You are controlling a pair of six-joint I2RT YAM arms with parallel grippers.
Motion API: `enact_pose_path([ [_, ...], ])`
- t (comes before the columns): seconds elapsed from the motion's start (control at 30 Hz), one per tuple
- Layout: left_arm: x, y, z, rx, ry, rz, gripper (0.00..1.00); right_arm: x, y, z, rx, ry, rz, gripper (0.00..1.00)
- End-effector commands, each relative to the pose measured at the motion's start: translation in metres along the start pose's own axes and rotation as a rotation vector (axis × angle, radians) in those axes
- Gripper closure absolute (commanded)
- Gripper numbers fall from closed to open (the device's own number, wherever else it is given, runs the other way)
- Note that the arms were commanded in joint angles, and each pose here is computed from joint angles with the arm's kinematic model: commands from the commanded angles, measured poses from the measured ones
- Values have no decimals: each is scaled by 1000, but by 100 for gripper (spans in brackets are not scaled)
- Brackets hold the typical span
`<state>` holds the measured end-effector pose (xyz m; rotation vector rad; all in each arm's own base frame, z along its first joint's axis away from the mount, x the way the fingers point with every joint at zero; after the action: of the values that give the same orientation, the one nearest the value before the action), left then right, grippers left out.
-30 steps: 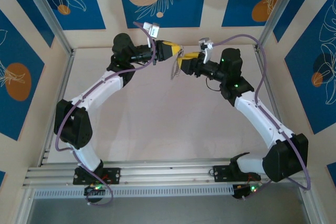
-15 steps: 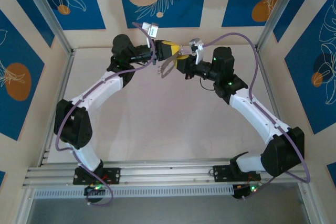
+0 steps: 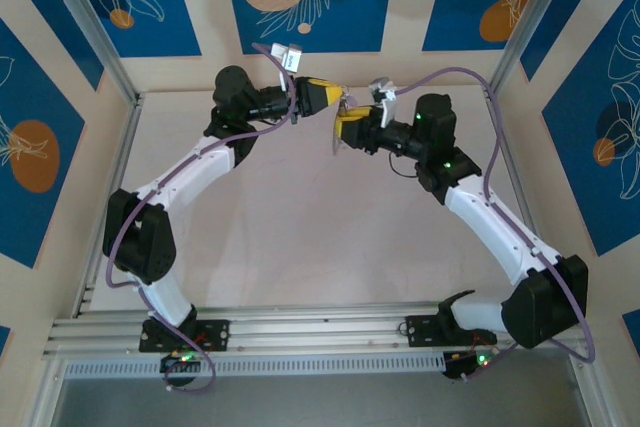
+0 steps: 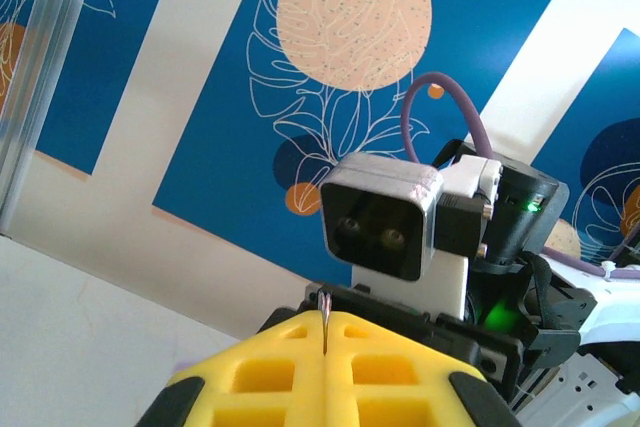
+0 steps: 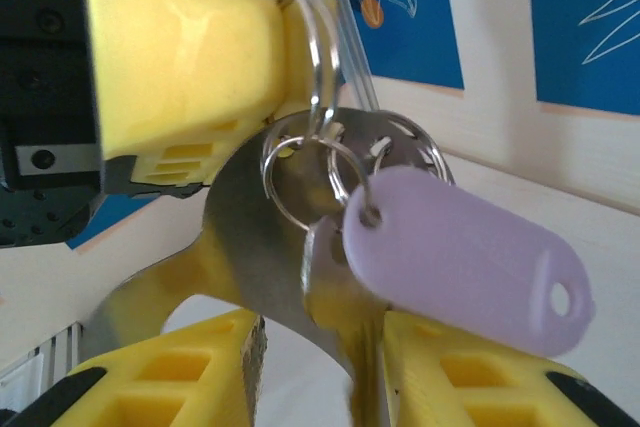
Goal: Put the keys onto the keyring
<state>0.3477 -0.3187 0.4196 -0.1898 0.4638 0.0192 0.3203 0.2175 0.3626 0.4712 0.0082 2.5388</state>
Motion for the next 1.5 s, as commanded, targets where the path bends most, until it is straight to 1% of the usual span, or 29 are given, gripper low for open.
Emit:
enact_pose_path([
  [0.0,-11,3,10,-33,-56,-20,100,-1,21,6,-37,-21,1,63],
  [0.13,-11,2,10,-34,-55,-23,100,-10,39,21,-108,-52,-22,63],
  [0.27,-12,2,11,-37,-55,-26,100,-17,45,38,-171,-77,-30,64],
  [0.37,-12,2,11,-37,-53,-25,100,-18,43,48,-198,-97,-2,65],
  [0.57,-12,3,11,-40,-54,-22,100,-14,31,59,-211,-135,92,69],
  [0.73,-12,3,12,-45,-55,-17,100,-5,16,59,-200,-140,155,72],
  [0.9,-11,2,12,-48,-53,-13,100,4,-7,49,-155,-158,209,77],
  [1.07,-11,2,12,-55,-50,-8,100,-4,-27,34,-107,-211,224,79],
  [1.2,-11,3,12,-59,-53,-6,100,-8,-26,31,-108,-225,213,79],
  [1.47,-8,4,13,-78,-51,13,100,-14,-10,28,-127,-228,168,79],
])
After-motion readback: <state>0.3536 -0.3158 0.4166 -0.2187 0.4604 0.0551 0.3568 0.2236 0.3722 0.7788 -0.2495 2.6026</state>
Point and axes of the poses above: each hand's point on the last joint's axis, 136 mm out from that joint toward the fingers, its own y axis back along the fingers, its own x axis along the line the jaws close on, z = x × y, the point moved 3 cm from there along y, back along the fingers
